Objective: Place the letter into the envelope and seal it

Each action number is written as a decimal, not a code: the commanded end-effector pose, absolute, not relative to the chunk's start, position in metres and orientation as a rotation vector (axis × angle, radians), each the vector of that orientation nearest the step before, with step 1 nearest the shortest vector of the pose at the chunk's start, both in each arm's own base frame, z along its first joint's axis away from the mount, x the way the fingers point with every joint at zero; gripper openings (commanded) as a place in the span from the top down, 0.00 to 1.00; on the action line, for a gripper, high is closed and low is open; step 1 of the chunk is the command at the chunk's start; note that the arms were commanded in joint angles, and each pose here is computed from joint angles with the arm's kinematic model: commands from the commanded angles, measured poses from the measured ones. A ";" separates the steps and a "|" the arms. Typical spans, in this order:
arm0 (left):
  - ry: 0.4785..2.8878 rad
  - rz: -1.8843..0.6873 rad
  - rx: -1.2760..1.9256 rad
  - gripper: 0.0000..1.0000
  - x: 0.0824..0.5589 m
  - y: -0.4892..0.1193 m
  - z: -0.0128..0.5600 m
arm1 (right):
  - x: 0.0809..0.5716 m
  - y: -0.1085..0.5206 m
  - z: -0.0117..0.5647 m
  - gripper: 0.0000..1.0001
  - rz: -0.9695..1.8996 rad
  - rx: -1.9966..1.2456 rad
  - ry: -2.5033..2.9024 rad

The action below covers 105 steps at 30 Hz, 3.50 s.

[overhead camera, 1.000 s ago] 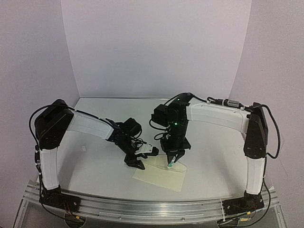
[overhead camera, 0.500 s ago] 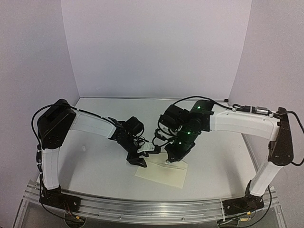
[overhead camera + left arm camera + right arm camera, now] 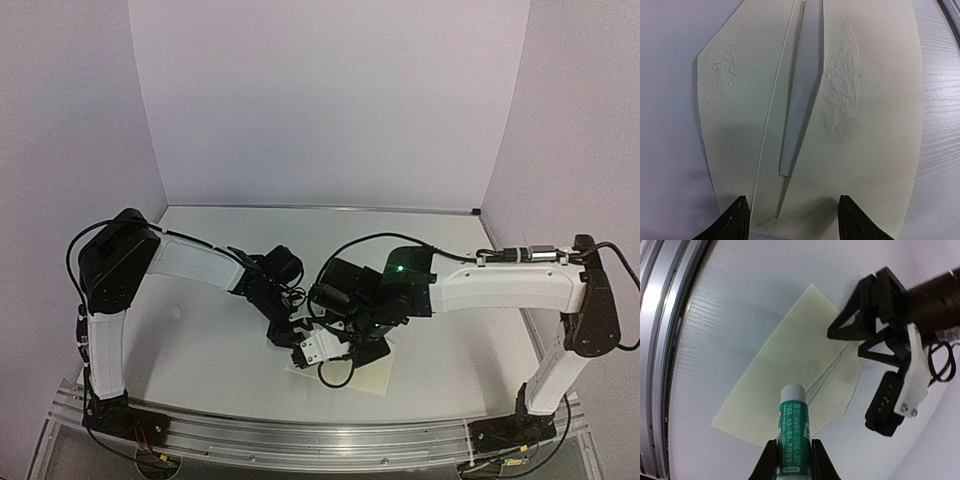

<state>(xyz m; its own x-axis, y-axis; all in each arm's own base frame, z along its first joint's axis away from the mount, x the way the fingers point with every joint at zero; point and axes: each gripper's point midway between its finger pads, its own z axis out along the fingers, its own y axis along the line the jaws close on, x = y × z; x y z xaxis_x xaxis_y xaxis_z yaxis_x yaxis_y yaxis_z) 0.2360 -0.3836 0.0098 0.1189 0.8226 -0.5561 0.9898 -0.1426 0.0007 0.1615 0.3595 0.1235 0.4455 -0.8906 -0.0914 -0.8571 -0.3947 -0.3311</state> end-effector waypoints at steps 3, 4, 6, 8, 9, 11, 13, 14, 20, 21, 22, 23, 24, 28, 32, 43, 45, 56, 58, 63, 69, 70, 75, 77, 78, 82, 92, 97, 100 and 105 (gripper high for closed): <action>1.889 -0.581 2.120 0.41 0.220 -0.356 -0.021 | 0.182 0.355 0.086 1.00 -0.410 -2.675 1.109; 1.888 -0.582 2.123 0.41 0.219 -0.356 -0.021 | 0.184 0.352 0.080 1.00 -0.443 -2.702 1.084; 1.884 -0.589 2.129 0.41 0.217 -0.355 -0.021 | 0.193 0.349 0.070 1.00 -0.530 -2.710 1.069; 1.881 -0.593 2.134 0.41 0.216 -0.355 -0.021 | 0.203 0.350 0.063 1.00 -0.609 -2.696 1.072; 1.879 -0.591 2.139 0.41 0.216 -0.354 -0.022 | 0.208 0.352 0.063 1.00 -0.644 -2.678 1.082; 1.872 -0.589 2.145 0.41 0.216 -0.353 -0.022 | 0.216 0.359 0.065 1.00 -0.691 -2.644 1.096; 1.865 -0.587 2.145 0.41 0.216 -0.354 -0.023 | 0.219 0.362 0.064 1.00 -0.709 -2.640 1.093; 1.860 -0.586 2.145 0.41 0.216 -0.355 -0.022 | 0.219 0.363 0.062 1.00 -0.704 -2.644 1.088; 1.846 -0.578 2.148 0.41 0.217 -0.355 -0.023 | 0.222 0.371 0.055 1.00 -0.707 -2.656 1.075; 1.847 -0.574 2.149 0.41 0.217 -0.354 -0.024 | 0.222 0.375 0.056 1.00 -0.693 -2.651 1.077; 1.849 -0.569 2.150 0.41 0.217 -0.353 -0.025 | 0.221 0.379 0.056 1.00 -0.671 -2.652 1.070; 1.852 -0.565 2.151 0.41 0.217 -0.352 -0.026 | 0.219 0.380 0.055 1.00 -0.658 -2.663 1.057; 1.855 -0.563 2.151 0.41 0.216 -0.351 -0.027 | 0.218 0.379 0.054 1.00 -0.653 -2.678 1.043; 1.865 -0.538 2.155 0.41 0.216 -0.347 -0.031 | 0.208 0.366 0.048 1.00 -0.619 -2.745 1.025; 1.876 -0.514 2.173 0.41 0.214 -0.341 -0.037 | 0.194 0.345 0.047 1.00 -0.580 -2.813 1.046; 1.894 -0.499 2.188 0.41 0.215 -0.338 -0.044 | 0.174 0.323 0.065 1.00 -0.498 -2.843 1.108; 1.899 -0.506 2.188 0.41 0.213 -0.338 -0.045 | 0.177 0.332 0.066 1.00 -0.495 -2.824 1.100; 1.872 -0.528 2.179 0.41 0.213 -0.342 -0.043 | 0.198 0.378 0.044 1.00 -0.519 -2.753 1.063; 1.873 -0.529 2.182 0.41 0.212 -0.342 -0.043 | 0.198 0.383 0.040 1.00 -0.502 -2.761 1.049; 1.870 -0.526 2.187 0.41 0.212 -0.342 -0.042 | 0.202 0.394 0.034 1.00 -0.499 -2.747 1.049; 1.862 -0.503 2.198 0.41 0.214 -0.340 -0.044 | 0.183 0.369 0.043 1.00 -0.456 -2.822 1.010; 1.863 -0.502 2.198 0.41 0.214 -0.340 -0.044 | 0.179 0.362 0.048 1.00 -0.450 -2.839 1.024; 1.869 -0.501 2.196 0.41 0.214 -0.340 -0.045 | 0.165 0.341 0.054 1.00 -0.424 -2.886 1.065; 1.873 -0.502 2.197 0.41 0.214 -0.339 -0.046 | 0.164 0.336 0.052 1.00 -0.430 -2.901 1.068; 1.875 -0.502 2.199 0.41 0.213 -0.339 -0.046 | 0.162 0.335 0.051 1.00 -0.422 -2.907 1.070; 1.883 -0.503 2.201 0.41 0.212 -0.337 -0.047 | 0.162 0.334 0.050 1.00 -0.421 -2.913 1.072; 1.886 -0.512 2.206 0.41 0.211 -0.338 -0.049 | 0.210 0.395 0.032 1.00 -0.534 -2.741 1.088; 1.885 -0.507 2.206 0.41 0.212 -0.338 -0.049 | 0.211 0.398 0.030 1.00 -0.531 -2.741 1.074; 1.883 -0.498 2.209 0.41 0.213 -0.337 -0.049 | 0.206 0.382 0.035 1.00 -0.545 -2.764 1.065; 1.884 -0.491 2.211 0.41 0.213 -0.337 -0.050 | 0.187 0.346 0.047 1.00 -0.540 -2.827 1.080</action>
<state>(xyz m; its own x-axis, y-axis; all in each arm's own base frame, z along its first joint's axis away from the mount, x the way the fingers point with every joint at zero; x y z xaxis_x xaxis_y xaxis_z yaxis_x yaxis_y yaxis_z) 0.2341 -0.3839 0.0082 0.1517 0.8053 -0.5731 0.9853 -0.1690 0.0233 0.2072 0.3810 0.0457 0.6690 -0.6855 0.2874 -0.6214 -0.7279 -0.2899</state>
